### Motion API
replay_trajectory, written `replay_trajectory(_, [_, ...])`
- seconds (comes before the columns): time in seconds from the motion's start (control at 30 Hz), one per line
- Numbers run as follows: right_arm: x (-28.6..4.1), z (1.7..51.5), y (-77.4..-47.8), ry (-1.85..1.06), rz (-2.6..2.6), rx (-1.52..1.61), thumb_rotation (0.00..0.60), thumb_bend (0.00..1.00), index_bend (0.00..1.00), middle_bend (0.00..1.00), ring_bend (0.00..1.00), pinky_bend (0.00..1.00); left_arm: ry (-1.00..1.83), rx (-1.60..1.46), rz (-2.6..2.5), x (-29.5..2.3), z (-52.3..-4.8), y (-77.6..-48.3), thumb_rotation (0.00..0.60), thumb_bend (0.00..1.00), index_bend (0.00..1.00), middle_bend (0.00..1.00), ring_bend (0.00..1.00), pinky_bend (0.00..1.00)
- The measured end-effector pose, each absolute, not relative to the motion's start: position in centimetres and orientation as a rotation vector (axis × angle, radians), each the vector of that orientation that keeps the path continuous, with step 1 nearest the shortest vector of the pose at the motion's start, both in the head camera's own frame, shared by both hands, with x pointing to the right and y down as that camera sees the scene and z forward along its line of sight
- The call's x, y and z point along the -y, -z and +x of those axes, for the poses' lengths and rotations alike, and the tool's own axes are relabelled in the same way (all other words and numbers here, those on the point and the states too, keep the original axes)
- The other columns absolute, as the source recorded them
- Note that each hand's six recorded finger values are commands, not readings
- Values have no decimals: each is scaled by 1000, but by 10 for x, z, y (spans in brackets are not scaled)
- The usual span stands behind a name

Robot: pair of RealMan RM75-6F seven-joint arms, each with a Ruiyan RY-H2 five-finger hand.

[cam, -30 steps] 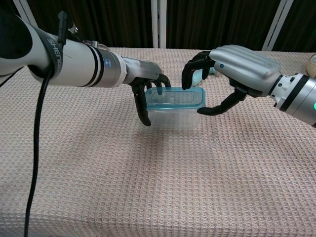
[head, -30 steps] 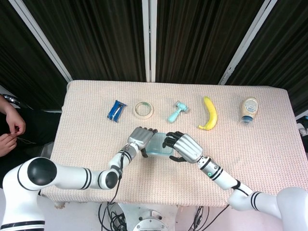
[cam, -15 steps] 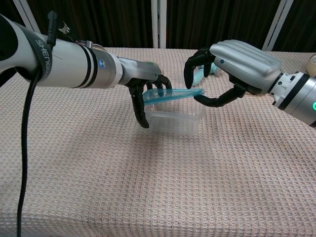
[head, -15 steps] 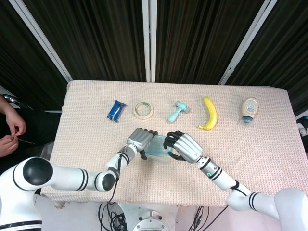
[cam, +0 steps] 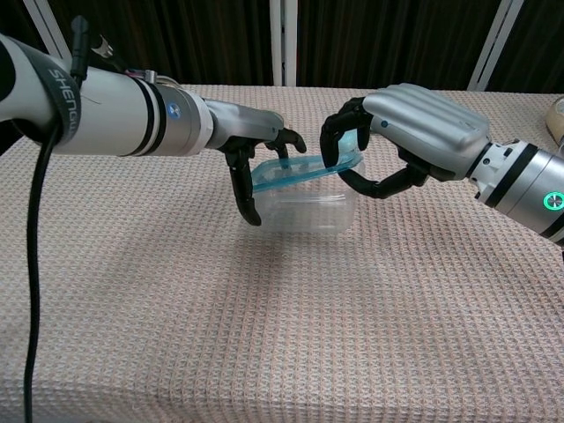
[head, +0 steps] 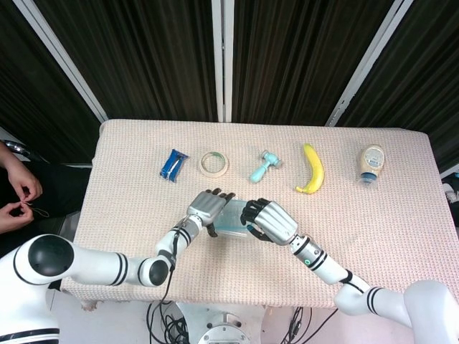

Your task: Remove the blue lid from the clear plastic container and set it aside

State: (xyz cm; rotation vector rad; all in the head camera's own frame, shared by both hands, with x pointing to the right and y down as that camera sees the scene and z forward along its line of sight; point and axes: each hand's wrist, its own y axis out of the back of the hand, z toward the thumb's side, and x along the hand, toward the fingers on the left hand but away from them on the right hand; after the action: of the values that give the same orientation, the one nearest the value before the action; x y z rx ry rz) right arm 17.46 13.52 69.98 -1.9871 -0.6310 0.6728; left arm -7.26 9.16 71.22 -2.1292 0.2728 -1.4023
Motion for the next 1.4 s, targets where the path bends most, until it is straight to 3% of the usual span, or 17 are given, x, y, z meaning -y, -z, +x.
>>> replay_trajectory(0.13, [-136,176,-699,-660,-1970,649,600,618,802,593,404,487,1397,-294,-2116,-90,-75,-710,600,0,0,76,0,89])
replay_trajectory(0.47, [-132,180,-692,-605,-1919,711,600,628,875,656,451,503,1400,-326,-2076,-90,-93,-708,600,0,0,67,0,87])
replay_trajectory(0.93, [-111,196,-670,-558,-1788,827,600,628,892,669,457,504,1428,-453,-1989,-69,-133,-700,600,0,0,60,0,85])
replay_trajectory(1.4, [-72,261,-659,-714,-1632,1019,600,628,895,679,456,504,1516,-712,-1869,-40,-227,-684,600,0,0,60,0,64])
